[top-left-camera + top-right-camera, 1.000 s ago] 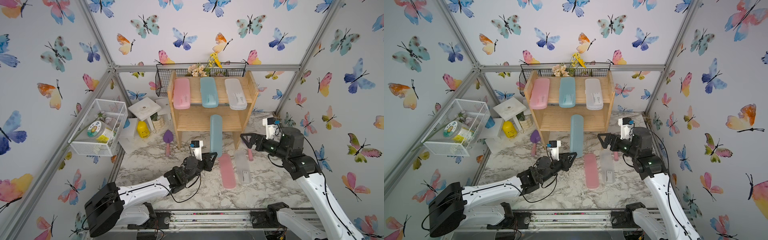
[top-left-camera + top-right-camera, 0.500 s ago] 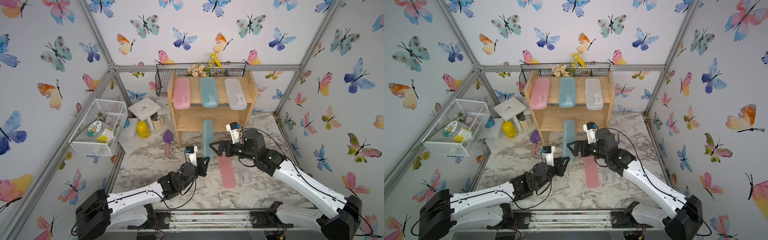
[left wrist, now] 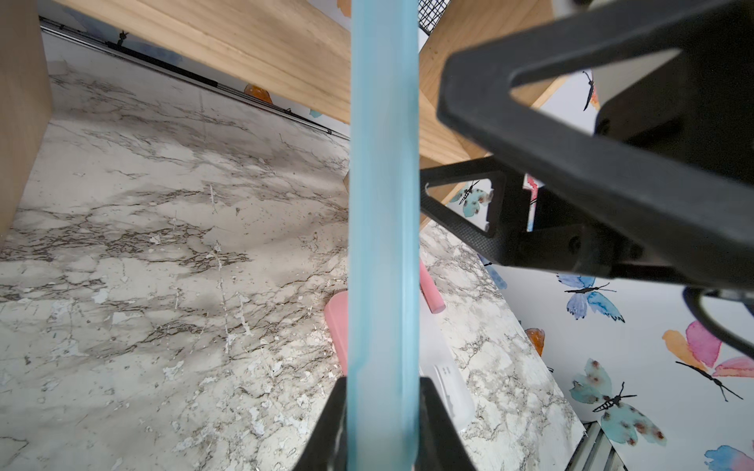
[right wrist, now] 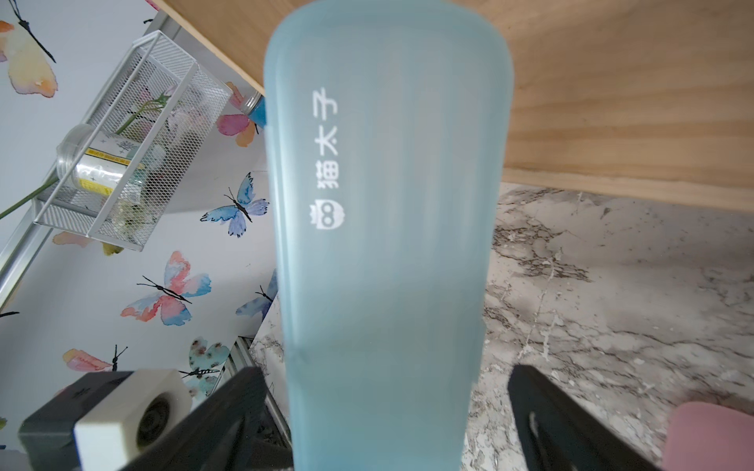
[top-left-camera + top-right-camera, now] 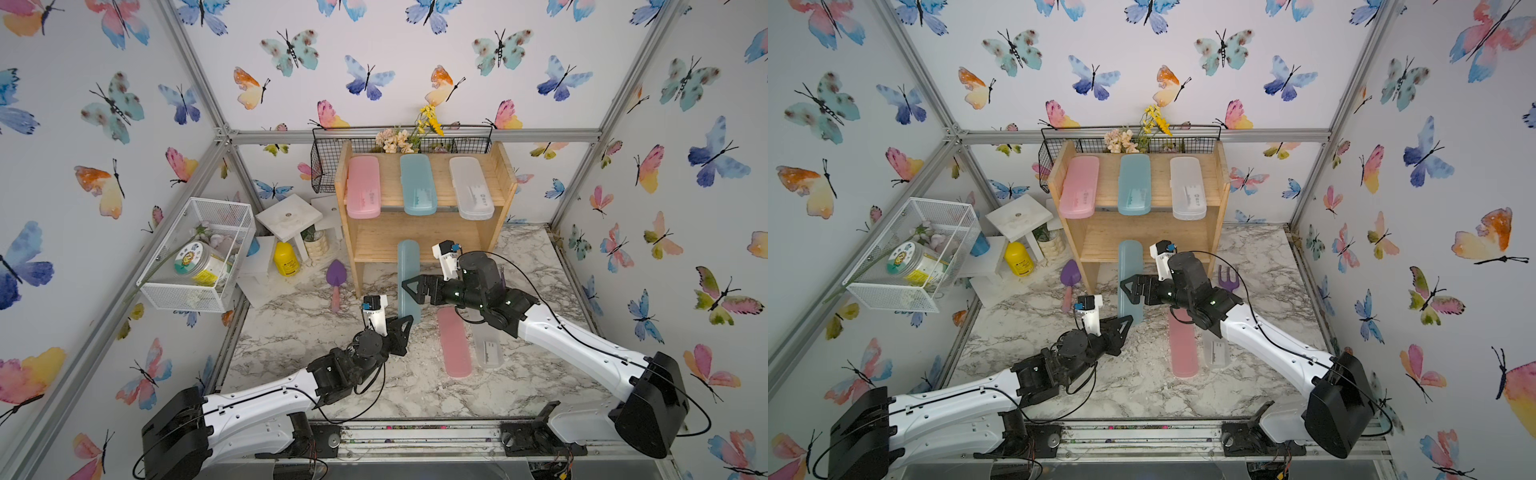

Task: Remove the pencil cases from the shelf
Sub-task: Pick up the pencil case from the shelf.

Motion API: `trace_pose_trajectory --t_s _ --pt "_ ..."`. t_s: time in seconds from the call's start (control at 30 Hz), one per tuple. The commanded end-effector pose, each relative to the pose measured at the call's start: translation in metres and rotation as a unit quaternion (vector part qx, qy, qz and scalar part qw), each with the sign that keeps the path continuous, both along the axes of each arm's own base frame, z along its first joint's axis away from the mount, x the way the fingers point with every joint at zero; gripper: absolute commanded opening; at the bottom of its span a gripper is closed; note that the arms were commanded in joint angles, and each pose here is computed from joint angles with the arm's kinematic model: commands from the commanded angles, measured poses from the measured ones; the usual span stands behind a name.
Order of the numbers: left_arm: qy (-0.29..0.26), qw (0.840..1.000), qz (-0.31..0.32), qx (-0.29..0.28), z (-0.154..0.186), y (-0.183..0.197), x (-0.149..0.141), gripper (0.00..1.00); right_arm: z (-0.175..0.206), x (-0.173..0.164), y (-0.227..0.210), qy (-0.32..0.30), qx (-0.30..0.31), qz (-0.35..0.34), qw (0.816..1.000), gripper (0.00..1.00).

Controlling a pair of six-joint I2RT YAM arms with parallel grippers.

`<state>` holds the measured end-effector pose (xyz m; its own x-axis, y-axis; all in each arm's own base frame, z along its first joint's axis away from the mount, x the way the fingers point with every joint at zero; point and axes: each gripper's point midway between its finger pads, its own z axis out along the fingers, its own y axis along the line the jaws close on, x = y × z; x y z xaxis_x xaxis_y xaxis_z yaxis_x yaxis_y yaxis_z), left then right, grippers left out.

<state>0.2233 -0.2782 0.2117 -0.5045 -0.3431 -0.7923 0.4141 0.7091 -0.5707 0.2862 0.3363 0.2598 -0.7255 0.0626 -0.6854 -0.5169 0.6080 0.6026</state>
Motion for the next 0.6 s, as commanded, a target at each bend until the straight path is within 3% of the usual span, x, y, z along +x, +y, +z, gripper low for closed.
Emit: trace_pose_trajectory --t_s 0.0,0.33,0.57 --pt "-0.012 1.000 0.013 -0.012 0.009 0.005 0.001 0.18 0.010 0.005 0.011 -0.018 0.012 0.006 1.000 0.99" --pt "-0.013 1.000 0.016 -0.012 0.009 0.009 0.000 0.18 -0.003 0.008 0.022 -0.007 0.001 0.016 1.000 0.98" --pt "-0.013 1.000 0.017 -0.011 0.009 0.011 0.000 0.24 -0.008 0.008 0.024 -0.001 -0.003 0.021 1.000 0.73"
